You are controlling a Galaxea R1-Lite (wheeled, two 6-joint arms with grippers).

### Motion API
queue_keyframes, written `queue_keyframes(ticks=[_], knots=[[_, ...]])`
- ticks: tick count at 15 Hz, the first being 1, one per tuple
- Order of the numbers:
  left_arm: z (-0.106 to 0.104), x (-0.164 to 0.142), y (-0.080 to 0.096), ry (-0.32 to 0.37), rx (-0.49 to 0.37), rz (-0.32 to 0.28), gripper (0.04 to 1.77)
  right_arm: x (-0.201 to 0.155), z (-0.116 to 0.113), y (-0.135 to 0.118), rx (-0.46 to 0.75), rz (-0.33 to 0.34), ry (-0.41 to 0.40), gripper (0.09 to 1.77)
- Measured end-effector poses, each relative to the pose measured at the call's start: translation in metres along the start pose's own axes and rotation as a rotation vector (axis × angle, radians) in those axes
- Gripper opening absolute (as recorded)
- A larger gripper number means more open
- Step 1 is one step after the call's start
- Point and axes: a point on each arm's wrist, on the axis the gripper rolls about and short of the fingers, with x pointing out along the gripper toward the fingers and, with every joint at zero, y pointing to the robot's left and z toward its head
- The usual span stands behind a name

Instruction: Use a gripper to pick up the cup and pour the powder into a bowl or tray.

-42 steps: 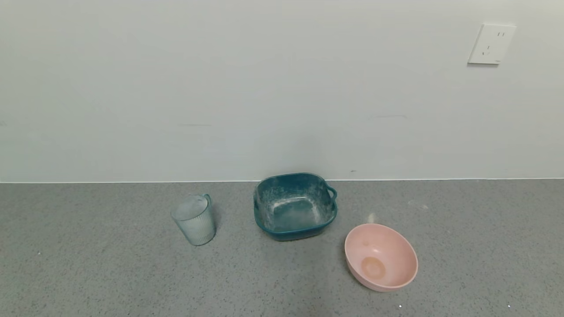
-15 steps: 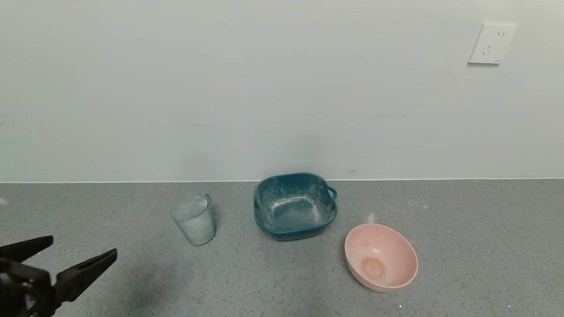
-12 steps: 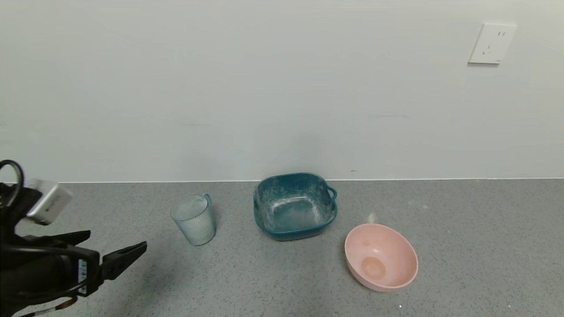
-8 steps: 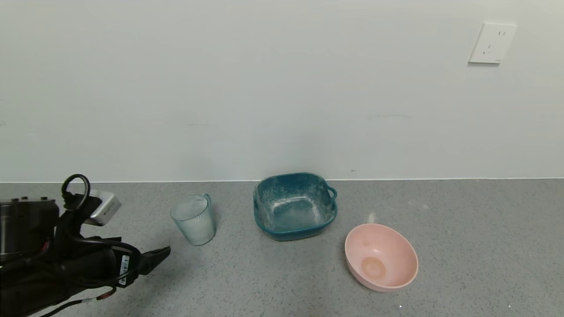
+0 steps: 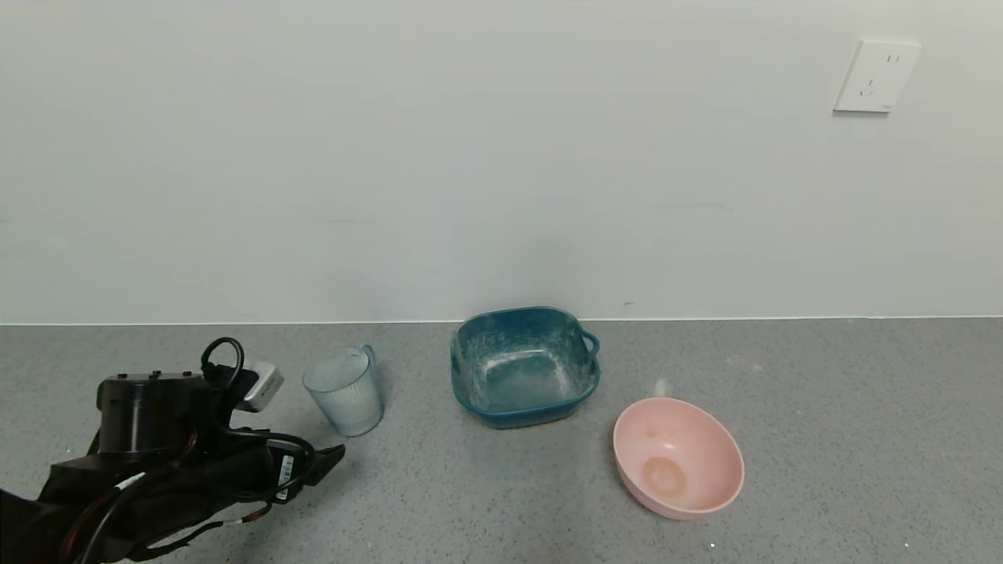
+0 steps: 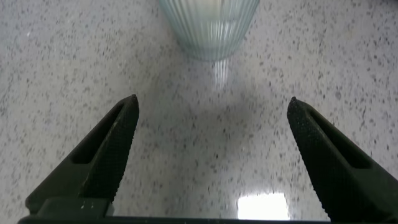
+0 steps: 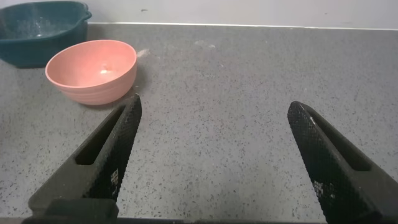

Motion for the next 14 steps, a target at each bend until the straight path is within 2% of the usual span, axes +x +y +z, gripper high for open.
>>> queue_keyframes(ticks=[8, 12, 14], knots=[[-0.006, 0.033, -0.007, -0.100, 0.005, -0.013, 1.72, 0.000, 0.000, 0.000, 0.000, 0.000, 0.000, 1.71], [-0.009, 0.046, -0.008, -0.118, -0.029, -0.009, 1.72, 0.000, 0.000, 0.000, 0.000, 0.000, 0.000, 1.71], [-0.007, 0.053, -0.009, -0.156, -0.032, -0.003, 1.72, 0.000, 0.000, 0.000, 0.000, 0.000, 0.000, 1.71]])
